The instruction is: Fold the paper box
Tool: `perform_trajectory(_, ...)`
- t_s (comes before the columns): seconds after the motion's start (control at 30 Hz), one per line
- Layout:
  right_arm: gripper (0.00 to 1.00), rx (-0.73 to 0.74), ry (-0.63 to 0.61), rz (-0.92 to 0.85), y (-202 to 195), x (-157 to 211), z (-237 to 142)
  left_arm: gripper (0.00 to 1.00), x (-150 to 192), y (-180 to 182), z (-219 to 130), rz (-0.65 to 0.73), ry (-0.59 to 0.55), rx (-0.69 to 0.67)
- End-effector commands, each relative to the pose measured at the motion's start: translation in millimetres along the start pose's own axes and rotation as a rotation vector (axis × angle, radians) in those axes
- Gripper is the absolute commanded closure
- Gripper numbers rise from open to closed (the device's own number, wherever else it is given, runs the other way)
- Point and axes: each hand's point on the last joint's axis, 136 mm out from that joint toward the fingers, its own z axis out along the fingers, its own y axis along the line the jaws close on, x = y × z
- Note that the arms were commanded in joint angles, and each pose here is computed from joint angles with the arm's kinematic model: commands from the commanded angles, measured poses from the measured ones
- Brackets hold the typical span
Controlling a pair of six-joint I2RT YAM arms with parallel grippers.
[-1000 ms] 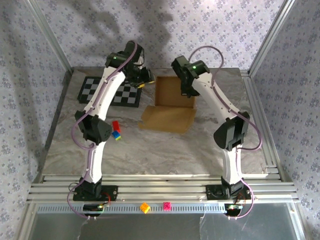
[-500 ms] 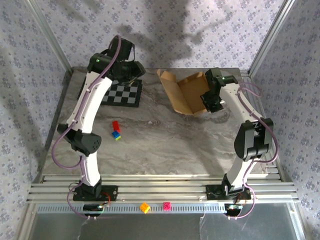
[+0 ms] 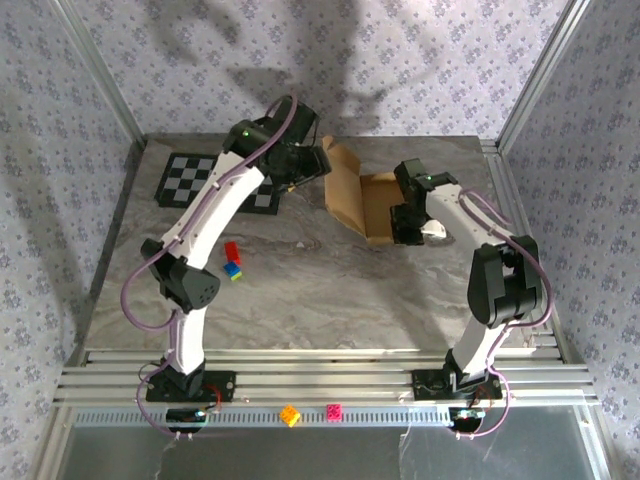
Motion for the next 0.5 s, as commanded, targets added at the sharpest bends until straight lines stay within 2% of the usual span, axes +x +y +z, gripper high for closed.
perform_trajectory(0.0,1.00,0.031,0.030,0.100,-5,5,13,0.25,6,10,-19,0.059,-0.032,0.008)
perform_trajectory(0.13,1.00,0.065,0.065,0.130,-10,14,32,0.31,30,10,-12,0.154,0.030,0.093)
perform_trajectory(0.27,1.00,0.079,0.076,0.144,-11,17,42,0.32,64,23,2,0.241,0.106,0.128)
perform_trajectory(0.47,1.00,0.095,0.079,0.166,-11,17,54,0.26,112,11,24,0.304,0.107,0.183)
